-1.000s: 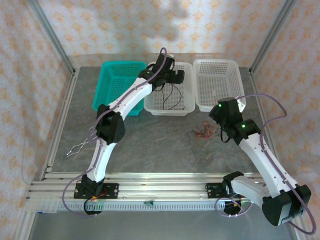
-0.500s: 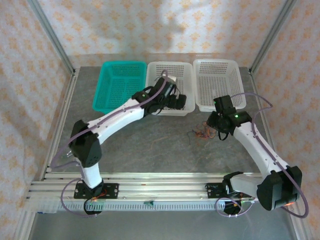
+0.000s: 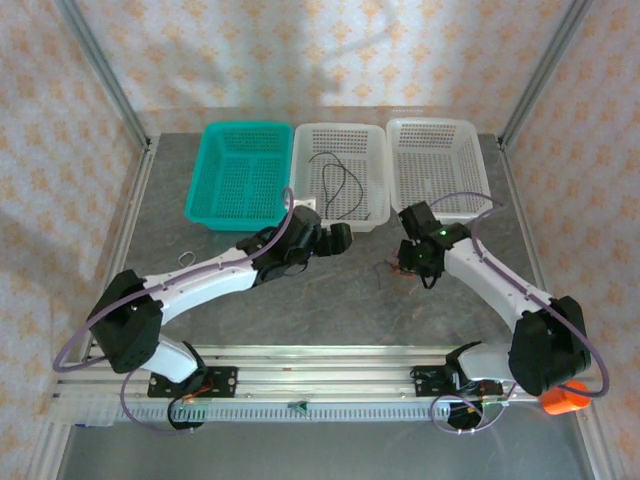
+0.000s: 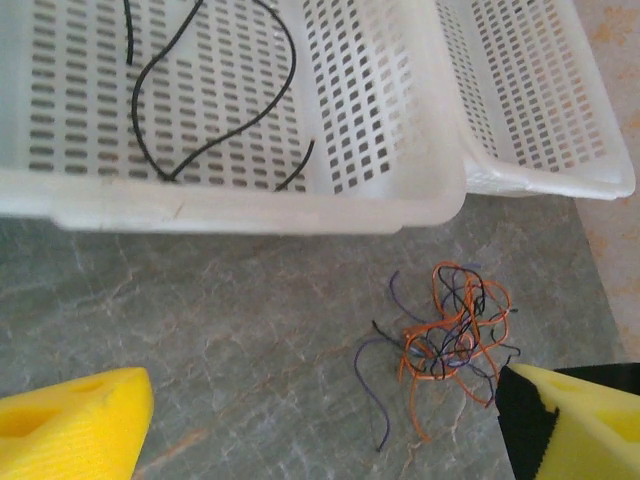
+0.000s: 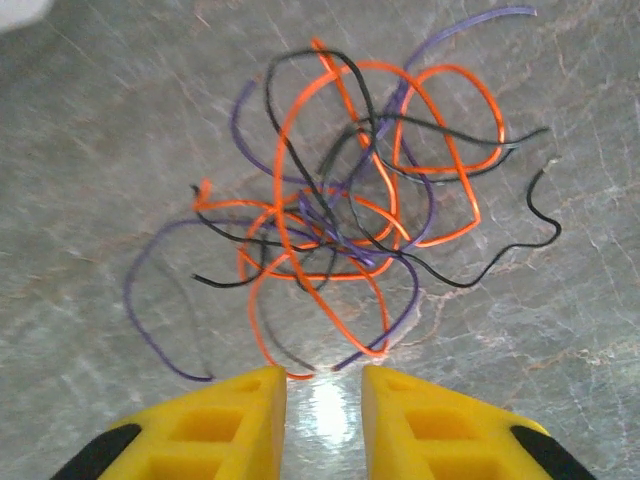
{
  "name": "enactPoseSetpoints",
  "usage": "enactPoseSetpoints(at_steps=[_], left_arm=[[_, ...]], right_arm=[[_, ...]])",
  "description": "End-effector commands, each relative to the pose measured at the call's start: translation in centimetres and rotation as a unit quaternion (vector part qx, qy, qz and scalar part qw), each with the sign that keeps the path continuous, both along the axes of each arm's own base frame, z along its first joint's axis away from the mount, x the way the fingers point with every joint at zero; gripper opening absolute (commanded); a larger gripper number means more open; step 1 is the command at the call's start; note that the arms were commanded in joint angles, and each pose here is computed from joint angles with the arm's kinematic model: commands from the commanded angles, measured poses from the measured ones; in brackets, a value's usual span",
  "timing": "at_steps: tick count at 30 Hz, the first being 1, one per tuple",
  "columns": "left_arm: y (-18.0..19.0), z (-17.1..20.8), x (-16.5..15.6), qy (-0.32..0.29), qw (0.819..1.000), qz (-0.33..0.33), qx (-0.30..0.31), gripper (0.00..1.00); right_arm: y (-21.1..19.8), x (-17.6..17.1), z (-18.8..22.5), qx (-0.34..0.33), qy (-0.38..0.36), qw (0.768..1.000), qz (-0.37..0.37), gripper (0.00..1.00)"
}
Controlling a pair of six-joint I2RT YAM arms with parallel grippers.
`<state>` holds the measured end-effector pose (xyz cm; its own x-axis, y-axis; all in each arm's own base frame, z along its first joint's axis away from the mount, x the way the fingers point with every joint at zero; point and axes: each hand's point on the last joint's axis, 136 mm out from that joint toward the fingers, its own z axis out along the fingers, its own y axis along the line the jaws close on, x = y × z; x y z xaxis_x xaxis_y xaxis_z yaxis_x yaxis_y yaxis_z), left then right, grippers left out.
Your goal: Untangle the cables
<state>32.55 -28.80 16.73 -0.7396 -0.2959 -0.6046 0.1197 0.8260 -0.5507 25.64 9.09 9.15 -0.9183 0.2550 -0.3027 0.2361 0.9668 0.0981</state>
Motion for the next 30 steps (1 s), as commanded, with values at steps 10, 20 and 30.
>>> enactPoseSetpoints(at_steps=[10,20,30], left_arm=[[-0.6,2.3,-0.1,-0.041,0.998,-0.005,-0.041,0.95],[-1.5,2.2,0.3,-0.04,0.998,-0.017,-0.035,0.95],[-1.9,1.8,1.0,-0.04,0.999,0.011,-0.024,0.95]], right_arm=[[-0.9,1.3,-2.7,-0.045,-0.022,0.999,0.02,0.22],[-0.6,2.0,-3.5,-0.05,-0.022,0.998,0.024,0.18],[-0.5,1.2,-1.4,-0.032,-0.033,0.999,0.022,0.01]])
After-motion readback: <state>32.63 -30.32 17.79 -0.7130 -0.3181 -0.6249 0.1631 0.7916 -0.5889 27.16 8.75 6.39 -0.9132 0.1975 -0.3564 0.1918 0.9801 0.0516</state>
